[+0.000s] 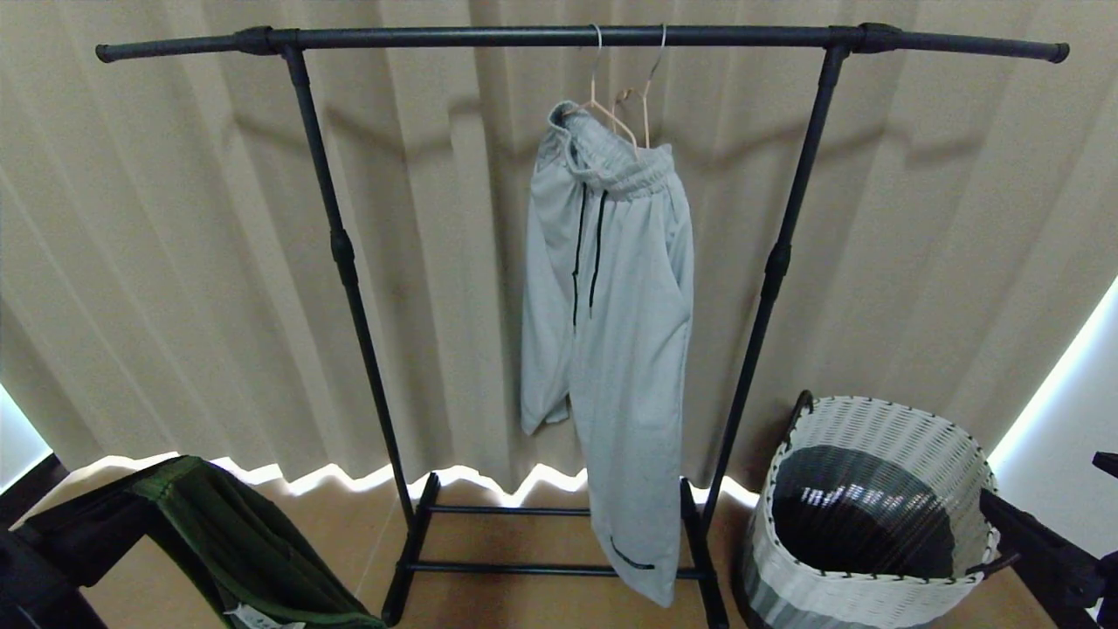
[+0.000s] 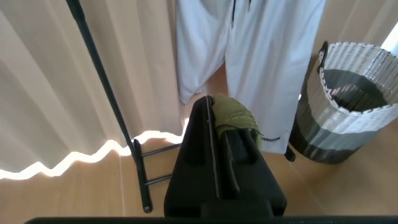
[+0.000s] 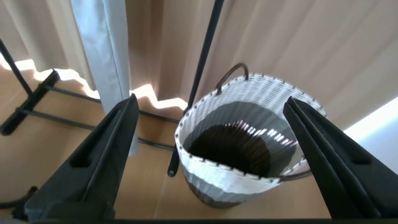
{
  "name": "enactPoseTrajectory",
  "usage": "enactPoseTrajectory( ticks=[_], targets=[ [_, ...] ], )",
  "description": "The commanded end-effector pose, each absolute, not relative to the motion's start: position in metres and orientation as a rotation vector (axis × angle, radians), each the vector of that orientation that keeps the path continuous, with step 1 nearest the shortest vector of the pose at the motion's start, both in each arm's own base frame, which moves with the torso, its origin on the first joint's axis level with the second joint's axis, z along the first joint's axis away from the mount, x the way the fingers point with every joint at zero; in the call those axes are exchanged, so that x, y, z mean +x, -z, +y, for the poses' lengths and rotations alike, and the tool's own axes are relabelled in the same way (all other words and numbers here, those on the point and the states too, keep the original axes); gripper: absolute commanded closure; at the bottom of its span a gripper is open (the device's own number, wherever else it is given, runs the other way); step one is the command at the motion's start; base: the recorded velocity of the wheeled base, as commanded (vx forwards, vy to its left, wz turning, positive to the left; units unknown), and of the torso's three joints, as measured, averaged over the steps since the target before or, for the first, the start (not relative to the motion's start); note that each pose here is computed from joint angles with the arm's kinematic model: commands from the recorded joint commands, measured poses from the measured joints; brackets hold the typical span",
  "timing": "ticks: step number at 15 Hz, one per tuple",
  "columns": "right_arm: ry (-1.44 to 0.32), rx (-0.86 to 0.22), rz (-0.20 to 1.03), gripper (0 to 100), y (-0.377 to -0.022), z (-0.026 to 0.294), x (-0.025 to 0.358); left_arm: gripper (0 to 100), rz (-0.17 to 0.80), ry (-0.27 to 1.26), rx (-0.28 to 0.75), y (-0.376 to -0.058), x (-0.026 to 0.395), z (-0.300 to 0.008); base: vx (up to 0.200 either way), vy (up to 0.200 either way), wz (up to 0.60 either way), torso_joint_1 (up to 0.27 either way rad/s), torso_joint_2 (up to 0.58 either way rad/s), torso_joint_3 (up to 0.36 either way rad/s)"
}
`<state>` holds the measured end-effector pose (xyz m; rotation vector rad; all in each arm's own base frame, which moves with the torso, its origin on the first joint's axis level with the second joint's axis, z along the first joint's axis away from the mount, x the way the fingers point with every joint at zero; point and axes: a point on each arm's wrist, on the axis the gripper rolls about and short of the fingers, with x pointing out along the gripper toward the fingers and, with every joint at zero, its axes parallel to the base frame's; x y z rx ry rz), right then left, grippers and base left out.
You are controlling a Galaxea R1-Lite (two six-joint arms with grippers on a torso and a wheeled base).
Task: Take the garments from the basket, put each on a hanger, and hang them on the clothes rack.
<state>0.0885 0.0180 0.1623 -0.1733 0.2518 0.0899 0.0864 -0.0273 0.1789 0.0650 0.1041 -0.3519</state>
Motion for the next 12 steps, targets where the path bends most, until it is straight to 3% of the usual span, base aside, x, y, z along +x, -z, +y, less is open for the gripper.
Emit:
enactPoseTrajectory(
  ticks=[1,12],
  targets=[
    [-0.091,-0.176,0.263,0,-0.1608,0.0183,0.0896,100,0.101,0.352,0.066,-0.1795,0.0865,-0.0273,0.000,0.000,0.00,0.119,-0.46,-0.344],
    [-0.091,-0.173,0.266,0,-0.1594,0.0180,0.0890,100,0.091,0.360,0.060,-0.1803,0.0869,-0.0281,0.000,0.000,0.00,0.160,-0.48,-0.322]
  ],
)
